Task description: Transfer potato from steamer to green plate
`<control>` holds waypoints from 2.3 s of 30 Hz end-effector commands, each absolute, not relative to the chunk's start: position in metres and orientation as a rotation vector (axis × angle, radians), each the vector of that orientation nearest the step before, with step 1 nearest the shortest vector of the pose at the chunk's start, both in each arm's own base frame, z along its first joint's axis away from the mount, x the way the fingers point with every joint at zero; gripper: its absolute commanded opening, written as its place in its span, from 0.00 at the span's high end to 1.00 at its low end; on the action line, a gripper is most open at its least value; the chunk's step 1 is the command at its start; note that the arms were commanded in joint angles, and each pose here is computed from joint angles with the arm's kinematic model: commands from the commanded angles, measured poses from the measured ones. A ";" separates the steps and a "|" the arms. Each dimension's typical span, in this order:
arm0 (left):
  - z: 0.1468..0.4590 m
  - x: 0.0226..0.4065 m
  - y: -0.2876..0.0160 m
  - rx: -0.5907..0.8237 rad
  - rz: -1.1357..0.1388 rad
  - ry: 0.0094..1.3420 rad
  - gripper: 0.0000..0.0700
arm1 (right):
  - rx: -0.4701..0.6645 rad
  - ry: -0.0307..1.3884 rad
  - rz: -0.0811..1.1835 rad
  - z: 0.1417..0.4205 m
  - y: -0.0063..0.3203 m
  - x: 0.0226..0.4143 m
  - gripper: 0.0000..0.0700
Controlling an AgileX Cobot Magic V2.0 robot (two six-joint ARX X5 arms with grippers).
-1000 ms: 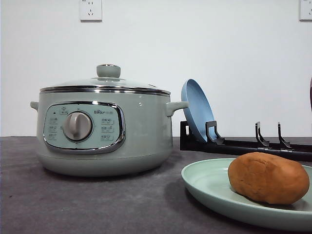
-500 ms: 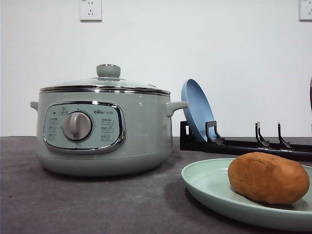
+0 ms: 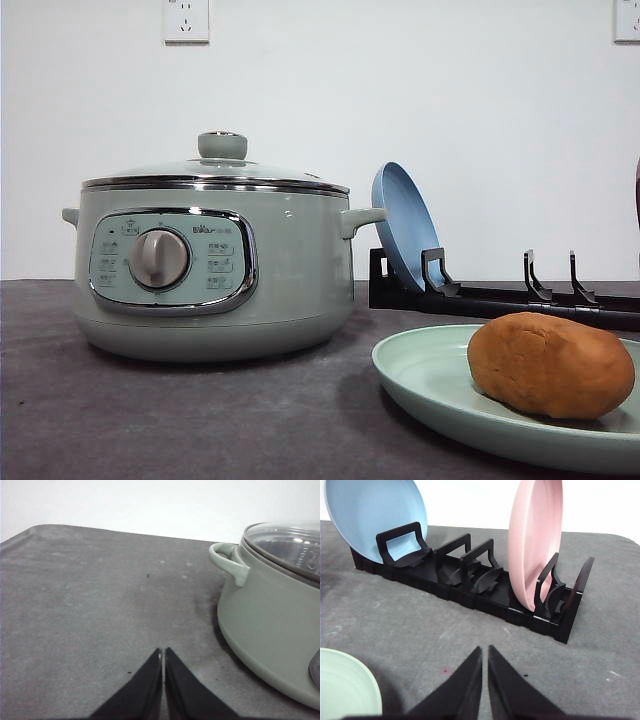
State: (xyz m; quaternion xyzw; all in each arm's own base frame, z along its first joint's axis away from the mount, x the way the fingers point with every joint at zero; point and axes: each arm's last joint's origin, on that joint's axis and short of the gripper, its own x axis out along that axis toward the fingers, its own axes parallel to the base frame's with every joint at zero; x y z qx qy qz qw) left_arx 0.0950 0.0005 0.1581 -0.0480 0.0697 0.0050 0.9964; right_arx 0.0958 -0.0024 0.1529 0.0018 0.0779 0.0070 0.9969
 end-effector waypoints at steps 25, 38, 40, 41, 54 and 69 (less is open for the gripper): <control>0.152 0.096 0.000 -0.095 0.010 0.148 1.00 | -0.001 0.148 0.012 0.152 -0.003 0.096 0.99; 0.152 0.096 0.000 -0.095 0.010 0.148 1.00 | -0.001 0.148 0.012 0.152 -0.003 0.096 0.99; 0.152 0.096 0.000 -0.095 0.010 0.148 1.00 | -0.001 0.148 0.012 0.152 -0.003 0.096 0.99; 0.152 0.096 0.000 -0.095 0.010 0.148 1.00 | -0.001 0.148 0.012 0.152 -0.003 0.096 0.99; 0.152 0.096 0.000 -0.095 0.010 0.148 1.00 | -0.001 0.148 0.012 0.152 -0.003 0.096 0.99; 0.152 0.096 0.000 -0.095 0.010 0.148 1.00 | -0.001 0.148 0.012 0.152 -0.003 0.096 0.99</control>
